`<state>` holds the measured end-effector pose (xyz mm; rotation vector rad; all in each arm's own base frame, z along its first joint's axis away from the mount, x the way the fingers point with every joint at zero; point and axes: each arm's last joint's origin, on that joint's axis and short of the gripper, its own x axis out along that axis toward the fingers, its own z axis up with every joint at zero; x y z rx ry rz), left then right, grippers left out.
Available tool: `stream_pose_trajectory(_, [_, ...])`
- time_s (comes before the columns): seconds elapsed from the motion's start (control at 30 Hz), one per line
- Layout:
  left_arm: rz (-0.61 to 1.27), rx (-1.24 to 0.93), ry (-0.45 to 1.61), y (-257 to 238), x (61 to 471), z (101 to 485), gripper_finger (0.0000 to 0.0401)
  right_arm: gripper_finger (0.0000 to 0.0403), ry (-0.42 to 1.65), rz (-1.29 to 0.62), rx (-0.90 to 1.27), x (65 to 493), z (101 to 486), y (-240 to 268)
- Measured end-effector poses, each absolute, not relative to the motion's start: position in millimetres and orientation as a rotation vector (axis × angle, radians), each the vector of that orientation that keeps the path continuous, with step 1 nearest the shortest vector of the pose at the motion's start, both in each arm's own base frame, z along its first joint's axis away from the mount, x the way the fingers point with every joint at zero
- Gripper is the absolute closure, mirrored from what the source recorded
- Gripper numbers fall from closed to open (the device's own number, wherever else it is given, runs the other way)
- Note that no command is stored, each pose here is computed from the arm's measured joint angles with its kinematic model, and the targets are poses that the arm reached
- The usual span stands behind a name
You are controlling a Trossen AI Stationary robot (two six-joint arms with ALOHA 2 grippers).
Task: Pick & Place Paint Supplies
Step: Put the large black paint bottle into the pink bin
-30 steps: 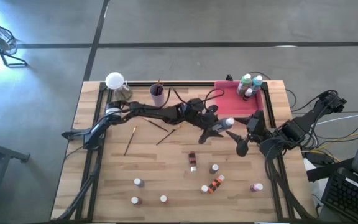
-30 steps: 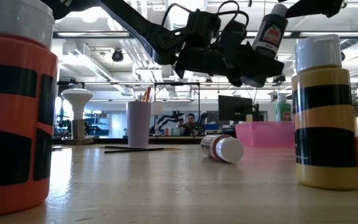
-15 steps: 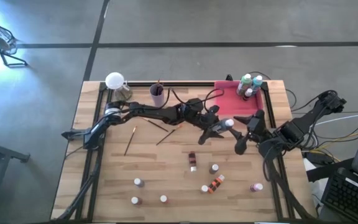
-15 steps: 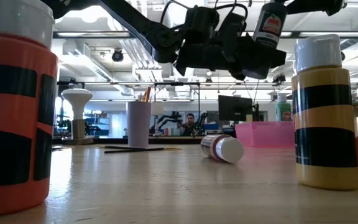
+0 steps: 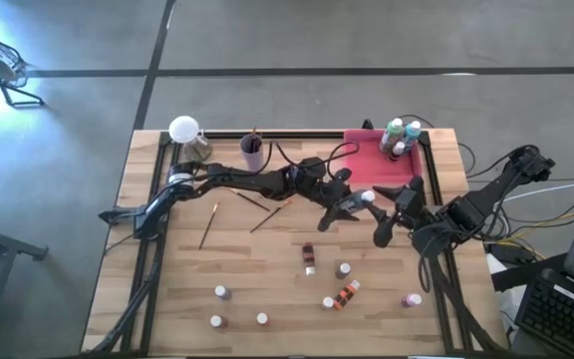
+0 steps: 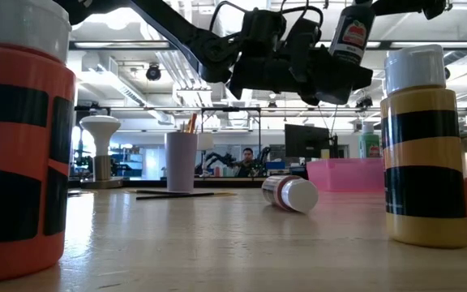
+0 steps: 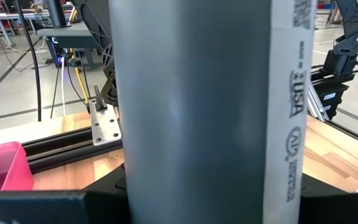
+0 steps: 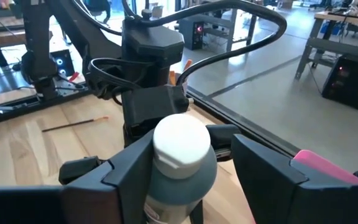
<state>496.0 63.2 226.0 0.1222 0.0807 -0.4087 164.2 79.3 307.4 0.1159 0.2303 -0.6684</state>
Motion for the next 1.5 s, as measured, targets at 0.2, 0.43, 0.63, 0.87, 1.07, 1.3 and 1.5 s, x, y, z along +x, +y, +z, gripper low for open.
stream_pose_trajectory(0.2, [-0.409,0.122,0.081,63.0,496.0,226.0,0.0206,0.0207,0.226,-0.668,0.124,164.5,307.8,79.5])
stream_pose_trajectory(0.43, [-0.409,0.125,0.079,63.0,496.1,226.1,0.0206,0.0223,0.219,-0.667,0.133,165.0,308.5,79.8])
stream_pose_trajectory(0.63, [-0.409,0.125,0.083,63.0,496.0,225.6,0.0206,0.0231,0.221,-0.672,0.132,165.5,305.6,79.1])
stream_pose_trajectory(0.87, [-0.406,0.124,0.084,63.4,496.0,225.6,0.0206,0.0221,0.22,-0.694,0.133,167.3,303.8,75.6])
stream_pose_trajectory(1.07, [-0.407,0.125,0.082,63.4,496.0,225.8,0.0206,0.0202,0.221,-0.696,0.132,167.4,303.5,75.3])
stream_pose_trajectory(1.3, [-0.409,0.126,0.08,63.2,496.0,225.9,0.0206,0.02,0.221,-0.696,0.132,167.4,303.5,75.2])
stream_pose_trajectory(1.5, [-0.407,0.125,0.081,63.2,496.0,225.9,0.0206,0.0225,0.221,-0.696,0.133,167.5,303.5,75.2])
